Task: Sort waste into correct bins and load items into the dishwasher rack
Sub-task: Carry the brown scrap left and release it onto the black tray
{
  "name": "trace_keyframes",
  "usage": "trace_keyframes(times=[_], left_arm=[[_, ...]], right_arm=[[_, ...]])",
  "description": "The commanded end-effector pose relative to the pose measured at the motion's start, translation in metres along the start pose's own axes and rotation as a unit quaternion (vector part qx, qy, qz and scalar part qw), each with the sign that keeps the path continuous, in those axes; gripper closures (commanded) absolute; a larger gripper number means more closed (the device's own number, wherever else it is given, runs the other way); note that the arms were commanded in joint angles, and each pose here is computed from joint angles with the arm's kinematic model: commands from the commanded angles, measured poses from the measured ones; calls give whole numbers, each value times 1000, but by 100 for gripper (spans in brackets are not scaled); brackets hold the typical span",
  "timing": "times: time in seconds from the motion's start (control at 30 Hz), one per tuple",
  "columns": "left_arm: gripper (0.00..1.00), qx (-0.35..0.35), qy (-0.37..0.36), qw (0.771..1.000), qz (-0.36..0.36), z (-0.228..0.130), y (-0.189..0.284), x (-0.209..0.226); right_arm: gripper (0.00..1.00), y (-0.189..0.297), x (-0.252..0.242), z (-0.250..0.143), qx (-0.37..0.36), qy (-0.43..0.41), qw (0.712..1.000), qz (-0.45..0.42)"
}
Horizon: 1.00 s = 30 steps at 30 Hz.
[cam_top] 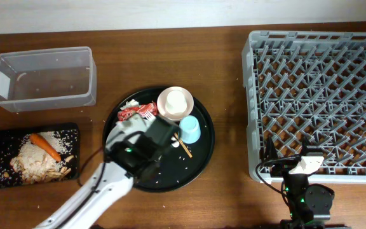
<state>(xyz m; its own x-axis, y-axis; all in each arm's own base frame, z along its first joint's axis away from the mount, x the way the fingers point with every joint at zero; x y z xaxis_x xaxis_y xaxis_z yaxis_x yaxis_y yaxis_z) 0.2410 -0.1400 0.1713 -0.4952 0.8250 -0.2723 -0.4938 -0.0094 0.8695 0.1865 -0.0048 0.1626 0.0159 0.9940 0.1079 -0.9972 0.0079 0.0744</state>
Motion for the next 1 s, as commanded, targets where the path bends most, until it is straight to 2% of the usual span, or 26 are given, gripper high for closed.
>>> trace_keyframes(times=[0.0,0.13,0.23,0.33,0.5,0.6,0.77,0.8,0.97], left_arm=[[71,-102,65,990,72,56,-4,38],[71,-147,166,966,130,112,-10,91],[71,-184,261,934,163,149,-8,140],[70,-199,302,914,183,162,-8,166],[71,-188,352,882,251,176,-43,215],[70,-154,359,878,277,169,-63,230],[69,-147,359,879,278,167,-69,231],[56,-139,361,882,269,166,-70,229],[56,-101,372,895,225,162,-77,218]], right_arm=[[1,0,-2,-2,0,0,1000,-5],[1,0,-2,-2,0,0,1000,-5],[1,0,-2,-2,0,0,1000,-5],[1,0,-2,-2,0,0,1000,-5],[1,0,-2,-2,0,0,1000,-5],[1,0,-2,-2,0,0,1000,-5],[1,0,-2,-2,0,0,1000,-5],[1,0,-2,-2,0,0,1000,-5],[1,0,-2,-2,0,0,1000,-5]])
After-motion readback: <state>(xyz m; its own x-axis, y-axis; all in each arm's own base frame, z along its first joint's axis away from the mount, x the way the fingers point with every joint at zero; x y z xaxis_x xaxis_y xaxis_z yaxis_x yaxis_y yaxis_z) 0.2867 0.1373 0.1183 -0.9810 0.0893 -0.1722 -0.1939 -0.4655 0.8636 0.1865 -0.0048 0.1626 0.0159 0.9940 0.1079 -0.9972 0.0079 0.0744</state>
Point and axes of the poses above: each gripper's point midway between its finger pads, its own y axis back along the fingers, its own x axis along the line the jaws close on, z = x × y, the point moved 6 cm from there along y, back along the fingers
